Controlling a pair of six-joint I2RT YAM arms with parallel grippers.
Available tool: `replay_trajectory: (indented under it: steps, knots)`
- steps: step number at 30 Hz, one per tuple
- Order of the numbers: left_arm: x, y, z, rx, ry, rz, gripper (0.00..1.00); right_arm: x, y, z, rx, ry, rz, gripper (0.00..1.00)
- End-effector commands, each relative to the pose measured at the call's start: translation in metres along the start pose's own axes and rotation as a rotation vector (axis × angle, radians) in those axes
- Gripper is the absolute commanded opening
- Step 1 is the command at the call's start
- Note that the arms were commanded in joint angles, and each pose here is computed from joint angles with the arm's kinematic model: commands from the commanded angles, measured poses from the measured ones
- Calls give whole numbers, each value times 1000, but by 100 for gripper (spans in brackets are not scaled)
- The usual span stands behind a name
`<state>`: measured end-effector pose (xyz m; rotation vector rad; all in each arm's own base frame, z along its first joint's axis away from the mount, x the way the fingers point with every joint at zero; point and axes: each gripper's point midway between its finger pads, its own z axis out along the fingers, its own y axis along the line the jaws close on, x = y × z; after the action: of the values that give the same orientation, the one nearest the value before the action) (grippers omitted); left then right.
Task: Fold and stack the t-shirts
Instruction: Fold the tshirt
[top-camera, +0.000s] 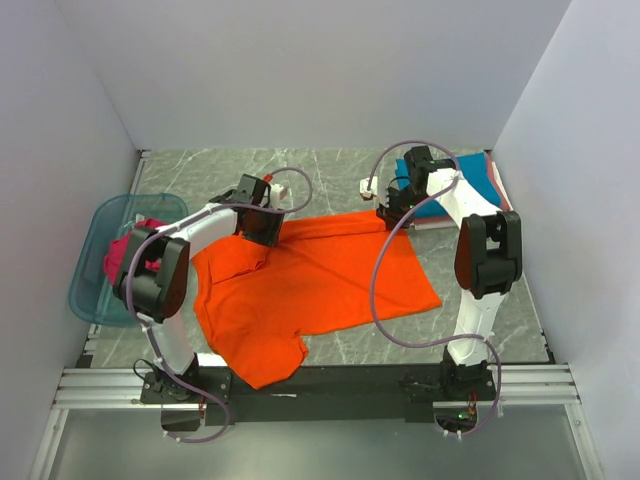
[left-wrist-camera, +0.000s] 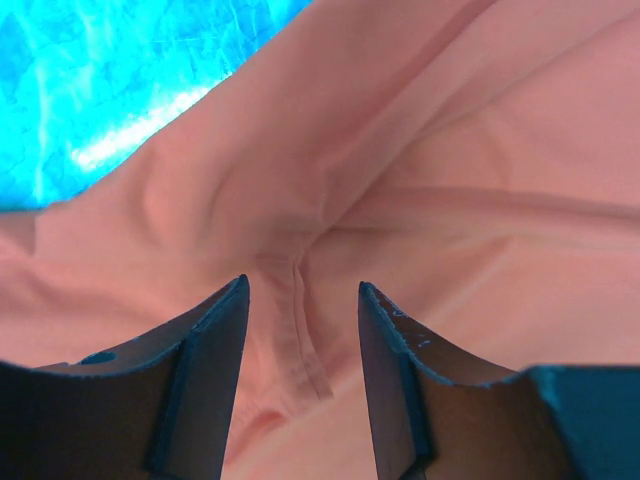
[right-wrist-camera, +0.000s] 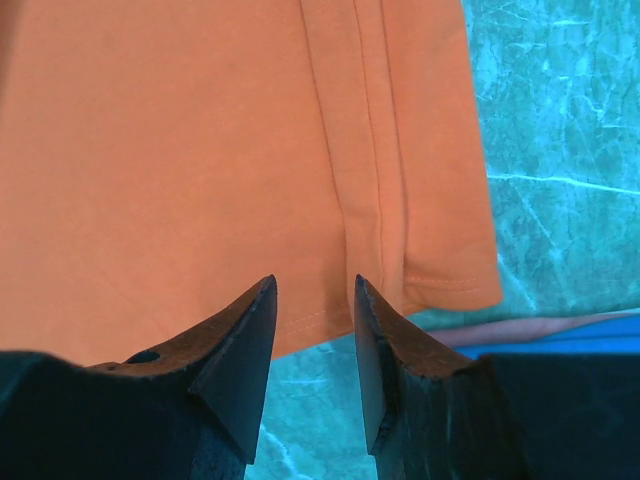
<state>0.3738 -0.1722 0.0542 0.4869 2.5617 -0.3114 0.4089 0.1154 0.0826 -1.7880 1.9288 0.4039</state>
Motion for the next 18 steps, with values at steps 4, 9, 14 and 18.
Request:
replay_trajectory:
  steps: [4, 9, 14, 18]
  knots:
    - [-32, 3, 13, -54, -66, 56, 48, -5, -8, -6, 34, -13, -55, 44]
    - [-36, -1, 19, -54, -80, 55, 43, 1, -9, -5, 48, -3, -72, 44]
    - [-34, -3, 26, -48, -64, 54, 35, 2, -13, -2, 51, 2, -86, 43]
    - [-32, -6, 32, -39, -57, 46, 33, 2, -16, -1, 61, 0, -85, 43]
